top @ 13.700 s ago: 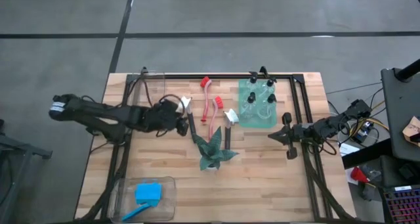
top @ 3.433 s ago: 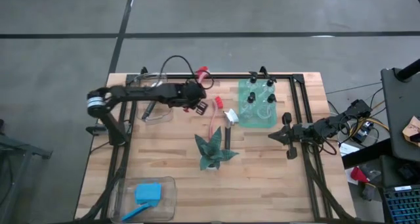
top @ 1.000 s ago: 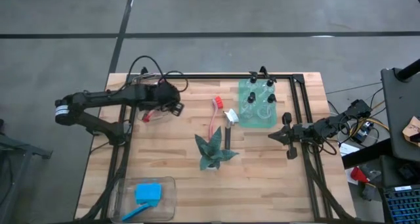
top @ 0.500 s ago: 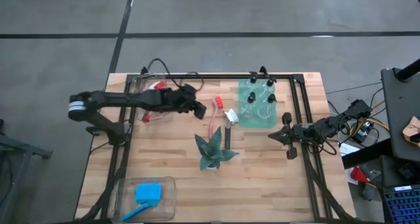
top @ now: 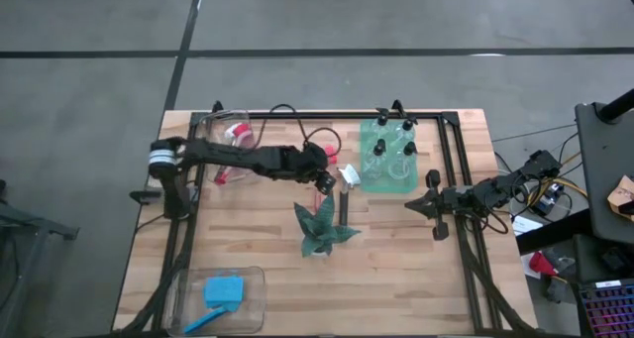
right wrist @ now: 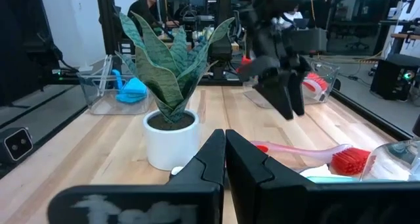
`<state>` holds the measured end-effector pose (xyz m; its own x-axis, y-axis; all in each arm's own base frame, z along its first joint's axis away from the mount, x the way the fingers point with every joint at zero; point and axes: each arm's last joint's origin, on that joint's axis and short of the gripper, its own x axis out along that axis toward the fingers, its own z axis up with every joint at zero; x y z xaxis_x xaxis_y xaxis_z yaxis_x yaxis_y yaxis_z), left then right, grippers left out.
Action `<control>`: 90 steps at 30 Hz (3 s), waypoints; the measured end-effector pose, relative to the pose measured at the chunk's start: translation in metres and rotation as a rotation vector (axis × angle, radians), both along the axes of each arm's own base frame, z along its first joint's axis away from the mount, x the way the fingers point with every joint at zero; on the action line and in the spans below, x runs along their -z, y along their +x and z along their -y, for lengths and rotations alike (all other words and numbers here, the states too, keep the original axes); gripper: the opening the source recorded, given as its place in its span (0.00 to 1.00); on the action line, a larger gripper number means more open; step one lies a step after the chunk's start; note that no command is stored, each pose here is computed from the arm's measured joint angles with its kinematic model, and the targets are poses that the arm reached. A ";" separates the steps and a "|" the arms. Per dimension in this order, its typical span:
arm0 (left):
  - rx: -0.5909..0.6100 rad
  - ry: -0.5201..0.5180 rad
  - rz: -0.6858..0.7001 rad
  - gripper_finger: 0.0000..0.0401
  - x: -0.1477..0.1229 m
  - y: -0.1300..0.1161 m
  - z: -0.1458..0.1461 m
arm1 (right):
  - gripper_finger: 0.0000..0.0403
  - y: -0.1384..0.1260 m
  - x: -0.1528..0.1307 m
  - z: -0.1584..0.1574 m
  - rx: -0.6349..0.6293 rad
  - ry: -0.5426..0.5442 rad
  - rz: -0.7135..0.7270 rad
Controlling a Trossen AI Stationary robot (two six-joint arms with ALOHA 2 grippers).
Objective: Pick & Place Kitchen Sink Supplies
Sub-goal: Put the red dish brush into the top transparent bin
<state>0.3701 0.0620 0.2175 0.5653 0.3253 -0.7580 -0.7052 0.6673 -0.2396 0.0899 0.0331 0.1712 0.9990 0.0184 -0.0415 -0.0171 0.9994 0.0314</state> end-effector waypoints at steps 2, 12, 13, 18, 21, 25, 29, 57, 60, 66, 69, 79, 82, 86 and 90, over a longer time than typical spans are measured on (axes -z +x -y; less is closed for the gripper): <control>0.012 0.003 -0.010 0.58 0.005 0.008 0.001 | 0.02 0.000 0.000 0.000 0.000 -0.008 0.000; -0.011 0.038 -0.087 0.58 0.030 0.018 0.000 | 0.02 0.000 0.000 0.000 0.001 -0.001 0.000; -0.013 0.043 -0.089 0.58 0.031 0.018 0.000 | 0.02 0.000 0.000 0.000 0.001 0.001 0.000; -0.010 0.046 -0.123 0.58 0.035 0.016 0.000 | 0.02 0.000 0.000 0.000 0.001 -0.003 0.000; -0.006 0.046 -0.137 0.58 0.041 0.018 0.001 | 0.02 0.000 0.000 0.000 0.000 -0.005 0.000; 0.000 0.042 -0.173 0.58 0.056 0.021 0.003 | 0.02 0.000 0.000 0.000 0.001 -0.002 0.000; -0.001 0.039 -0.202 0.58 0.067 0.022 0.002 | 0.02 0.000 0.000 0.000 0.000 -0.008 0.000; 0.028 0.066 -0.245 0.06 0.063 0.018 0.002 | 0.02 0.000 0.000 0.000 0.000 -0.007 0.000; 0.011 0.072 -0.263 0.10 0.056 0.013 0.001 | 0.02 0.000 0.000 0.000 0.000 0.001 0.000; -0.021 0.110 -0.269 0.06 0.035 0.002 0.000 | 0.02 0.000 0.000 0.000 0.000 0.000 0.000; -0.026 0.136 -0.247 0.06 0.020 -0.003 0.000 | 0.02 0.000 0.000 0.000 0.000 -0.007 0.000; -0.103 0.222 -0.253 0.07 -0.039 -0.044 -0.001 | 0.02 0.000 0.000 0.000 0.001 0.000 0.000; -0.141 0.236 -0.273 0.06 -0.056 -0.063 -0.001 | 0.02 0.000 0.000 0.000 0.000 -0.007 0.000; -0.199 0.241 -0.326 0.08 -0.074 -0.092 -0.002 | 0.02 0.000 0.000 0.000 0.001 0.001 0.000; -0.255 0.246 -0.386 0.08 -0.088 -0.120 -0.003 | 0.02 0.000 0.000 0.000 0.000 -0.007 0.001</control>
<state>0.2500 0.0655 0.3059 0.1392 0.6110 -0.7793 -0.8585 0.4667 0.2125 0.0899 0.0330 0.1712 0.9990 0.0177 -0.0412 -0.0167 0.9996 0.0242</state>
